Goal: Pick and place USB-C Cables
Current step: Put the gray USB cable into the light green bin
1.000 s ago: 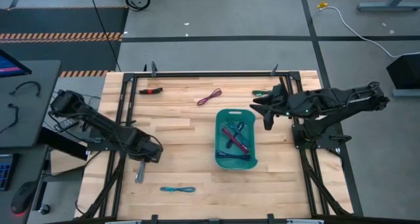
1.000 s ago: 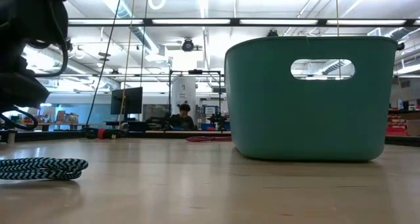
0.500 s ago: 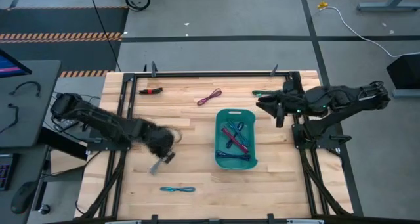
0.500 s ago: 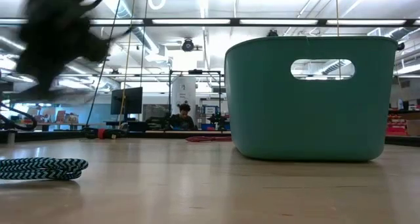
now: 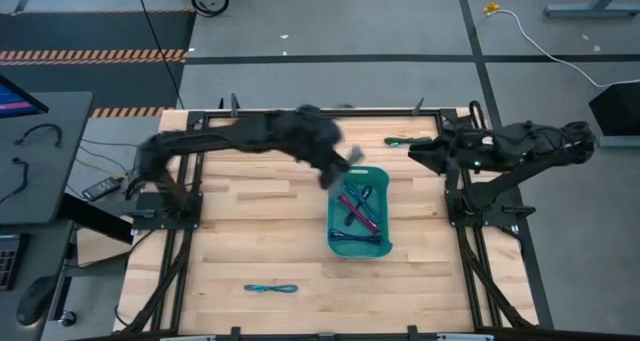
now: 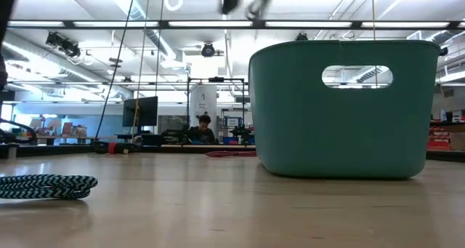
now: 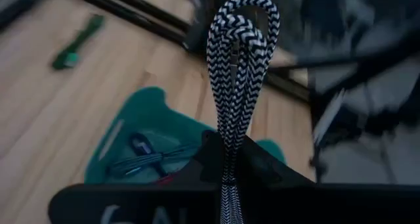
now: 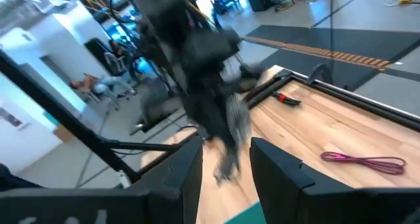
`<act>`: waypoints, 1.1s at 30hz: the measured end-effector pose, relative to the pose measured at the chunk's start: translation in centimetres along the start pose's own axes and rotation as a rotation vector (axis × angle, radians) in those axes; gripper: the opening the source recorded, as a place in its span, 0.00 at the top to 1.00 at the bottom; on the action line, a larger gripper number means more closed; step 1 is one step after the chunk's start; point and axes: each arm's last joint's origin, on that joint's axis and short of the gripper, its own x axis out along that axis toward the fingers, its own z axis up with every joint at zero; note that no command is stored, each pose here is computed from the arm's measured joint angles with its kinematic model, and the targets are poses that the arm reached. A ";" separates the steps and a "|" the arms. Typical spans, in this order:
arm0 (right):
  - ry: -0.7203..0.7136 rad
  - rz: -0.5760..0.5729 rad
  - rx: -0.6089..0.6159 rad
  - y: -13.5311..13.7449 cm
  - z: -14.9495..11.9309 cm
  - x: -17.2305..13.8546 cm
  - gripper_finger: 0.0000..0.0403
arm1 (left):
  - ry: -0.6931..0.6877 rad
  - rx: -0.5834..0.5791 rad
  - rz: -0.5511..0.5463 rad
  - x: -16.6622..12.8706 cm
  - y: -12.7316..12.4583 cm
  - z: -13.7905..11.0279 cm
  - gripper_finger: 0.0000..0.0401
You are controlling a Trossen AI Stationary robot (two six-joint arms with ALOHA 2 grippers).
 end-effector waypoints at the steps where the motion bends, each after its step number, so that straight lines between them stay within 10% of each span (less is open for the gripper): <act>1: -0.005 0.007 0.003 0.0 0.1 -0.3 0.67 | 0.027 0.035 -0.008 1.3 -0.4 0.5 0.95; 11: -0.041 0.014 -0.014 -0.4 0.5 -1.7 0.67 | 0.311 0.262 -0.025 11.9 -2.6 -1.9 0.94; 33: -0.006 -0.009 -0.033 -0.7 0.1 -1.8 0.67 | 0.448 0.462 0.094 17.4 -0.9 -9.4 0.85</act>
